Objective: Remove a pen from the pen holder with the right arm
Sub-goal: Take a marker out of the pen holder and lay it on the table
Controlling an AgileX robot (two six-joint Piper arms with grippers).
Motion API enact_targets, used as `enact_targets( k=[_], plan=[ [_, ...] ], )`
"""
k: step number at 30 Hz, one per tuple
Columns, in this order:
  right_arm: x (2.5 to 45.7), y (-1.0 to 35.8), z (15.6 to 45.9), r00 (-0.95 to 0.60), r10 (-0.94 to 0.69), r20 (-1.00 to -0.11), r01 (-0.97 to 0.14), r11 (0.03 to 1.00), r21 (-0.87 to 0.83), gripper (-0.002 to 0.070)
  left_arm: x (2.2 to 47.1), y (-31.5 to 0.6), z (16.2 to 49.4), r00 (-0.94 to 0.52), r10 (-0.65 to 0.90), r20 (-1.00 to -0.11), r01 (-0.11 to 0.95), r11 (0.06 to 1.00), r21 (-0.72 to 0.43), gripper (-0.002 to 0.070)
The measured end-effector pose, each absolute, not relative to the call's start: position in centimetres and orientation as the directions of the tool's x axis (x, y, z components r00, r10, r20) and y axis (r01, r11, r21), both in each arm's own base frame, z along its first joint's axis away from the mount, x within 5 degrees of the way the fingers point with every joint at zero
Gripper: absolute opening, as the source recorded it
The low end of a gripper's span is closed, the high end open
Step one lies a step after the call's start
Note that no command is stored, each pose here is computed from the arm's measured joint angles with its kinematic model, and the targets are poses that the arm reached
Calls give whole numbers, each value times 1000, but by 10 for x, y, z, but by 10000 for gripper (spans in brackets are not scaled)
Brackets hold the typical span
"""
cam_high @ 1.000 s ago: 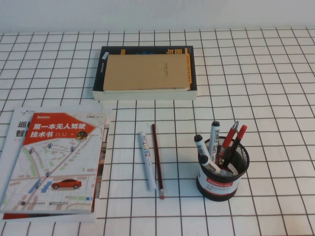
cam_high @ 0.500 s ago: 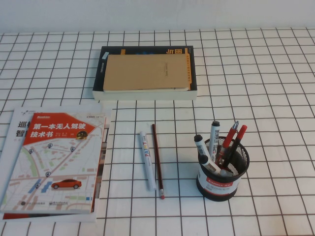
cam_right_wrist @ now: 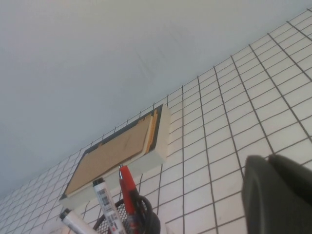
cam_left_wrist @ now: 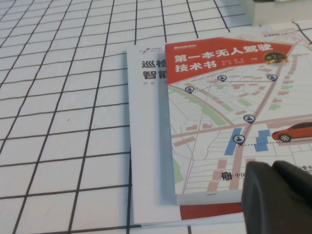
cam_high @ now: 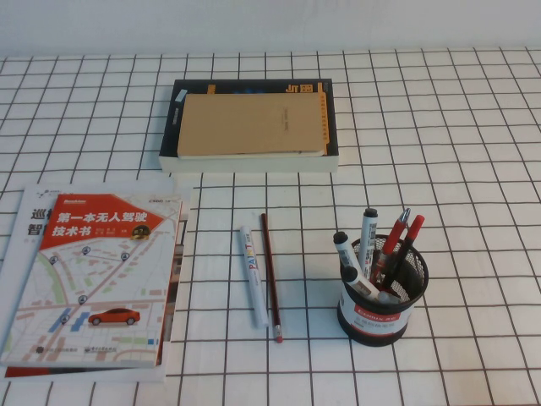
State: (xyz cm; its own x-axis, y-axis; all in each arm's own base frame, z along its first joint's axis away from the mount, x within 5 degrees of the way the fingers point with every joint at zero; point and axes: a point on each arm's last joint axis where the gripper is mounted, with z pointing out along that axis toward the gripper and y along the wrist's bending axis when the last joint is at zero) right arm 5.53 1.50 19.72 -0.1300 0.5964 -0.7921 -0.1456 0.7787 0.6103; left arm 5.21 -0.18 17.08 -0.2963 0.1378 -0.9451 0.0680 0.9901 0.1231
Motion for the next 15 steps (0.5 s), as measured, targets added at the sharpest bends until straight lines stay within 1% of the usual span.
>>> enact_targets(
  k=[5, 9, 11, 15],
  plan=[
    [55, 16, 197, -140, 611, -779, -148, 765, 627, -16, 52, -2, 171, -296, 138, -945, 68, 990, 123, -4],
    [54, 20, 196, -189, 615, -766, -166, 749, 642, -16, 52, -2, 171, -296, 138, -945, 68, 990, 123, -4],
    [53, 23, 203, -215, 606, -766, -184, 745, 641, -16, 52, -2, 171, -296, 138, -945, 68, 990, 123, -4],
    [58, 30, 235, -307, 555, -773, -214, 751, 624, -16, 52, -2, 171, -296, 138, -945, 68, 990, 123, -4]
  ],
)
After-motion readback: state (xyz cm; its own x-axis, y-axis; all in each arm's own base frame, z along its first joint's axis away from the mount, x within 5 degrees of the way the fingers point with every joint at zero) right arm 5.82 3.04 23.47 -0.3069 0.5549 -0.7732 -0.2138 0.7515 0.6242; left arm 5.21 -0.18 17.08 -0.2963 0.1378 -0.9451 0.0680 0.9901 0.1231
